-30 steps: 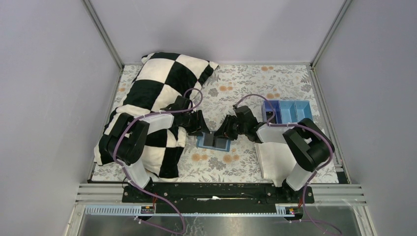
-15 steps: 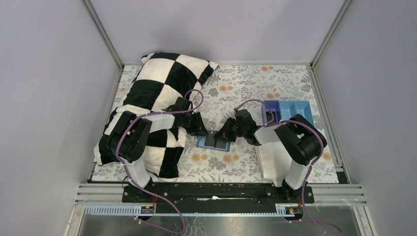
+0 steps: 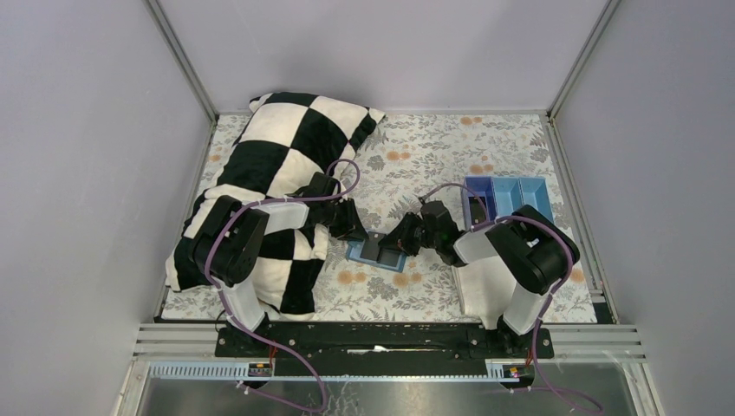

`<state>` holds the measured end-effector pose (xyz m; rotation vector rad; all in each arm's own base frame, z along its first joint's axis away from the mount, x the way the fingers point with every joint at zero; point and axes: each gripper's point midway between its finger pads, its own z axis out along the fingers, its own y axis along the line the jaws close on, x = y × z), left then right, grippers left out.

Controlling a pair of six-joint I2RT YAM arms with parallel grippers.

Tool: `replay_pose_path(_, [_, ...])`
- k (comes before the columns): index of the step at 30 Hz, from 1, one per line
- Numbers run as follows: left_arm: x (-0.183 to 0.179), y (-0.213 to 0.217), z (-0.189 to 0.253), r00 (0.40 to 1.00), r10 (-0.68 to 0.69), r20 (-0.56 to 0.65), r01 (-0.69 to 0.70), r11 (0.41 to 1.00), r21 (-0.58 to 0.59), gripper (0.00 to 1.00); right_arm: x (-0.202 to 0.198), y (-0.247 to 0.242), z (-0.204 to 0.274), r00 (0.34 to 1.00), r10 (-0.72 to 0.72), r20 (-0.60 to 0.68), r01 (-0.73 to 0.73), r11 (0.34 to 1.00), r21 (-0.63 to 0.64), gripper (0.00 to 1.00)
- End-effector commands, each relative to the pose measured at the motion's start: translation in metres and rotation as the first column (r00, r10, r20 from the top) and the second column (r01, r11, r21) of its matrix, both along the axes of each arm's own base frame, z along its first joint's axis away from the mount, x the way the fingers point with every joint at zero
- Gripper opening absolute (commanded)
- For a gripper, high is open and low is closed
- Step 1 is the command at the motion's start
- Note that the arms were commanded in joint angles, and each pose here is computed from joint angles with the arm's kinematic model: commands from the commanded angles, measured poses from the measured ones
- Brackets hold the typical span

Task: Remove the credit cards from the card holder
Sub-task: Remove the credit card from the card holder.

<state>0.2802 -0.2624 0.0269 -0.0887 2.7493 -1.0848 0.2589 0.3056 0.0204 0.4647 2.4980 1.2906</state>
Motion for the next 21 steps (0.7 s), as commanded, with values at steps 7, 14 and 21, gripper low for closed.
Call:
replay_pose_path(7, [-0.004, 0.014, -0.012, 1.000, 0.003, -0.015, -0.001, 0.996, 0.088, 0.26, 0.000, 0.002, 0.010, 0.998, -0.068, 0.010, 0.067, 0.990, 0.123, 0.19])
replay_pose_path(14, [-0.005, 0.015, -0.016, 1.000, 0.006, -0.024, -0.003, 0.995, 0.100, 0.22, -0.004, 0.000, 0.007, 0.997, -0.081, -0.001, 0.081, 0.985, 0.152, 0.03])
replay_pose_path(21, [0.002, 0.014, -0.001, 1.000, 0.007, 0.024, -0.009, 0.996, 0.088, 0.22, -0.008, -0.005, 0.011, 0.997, -0.077, 0.027, 0.073, 0.989, 0.132, 0.00])
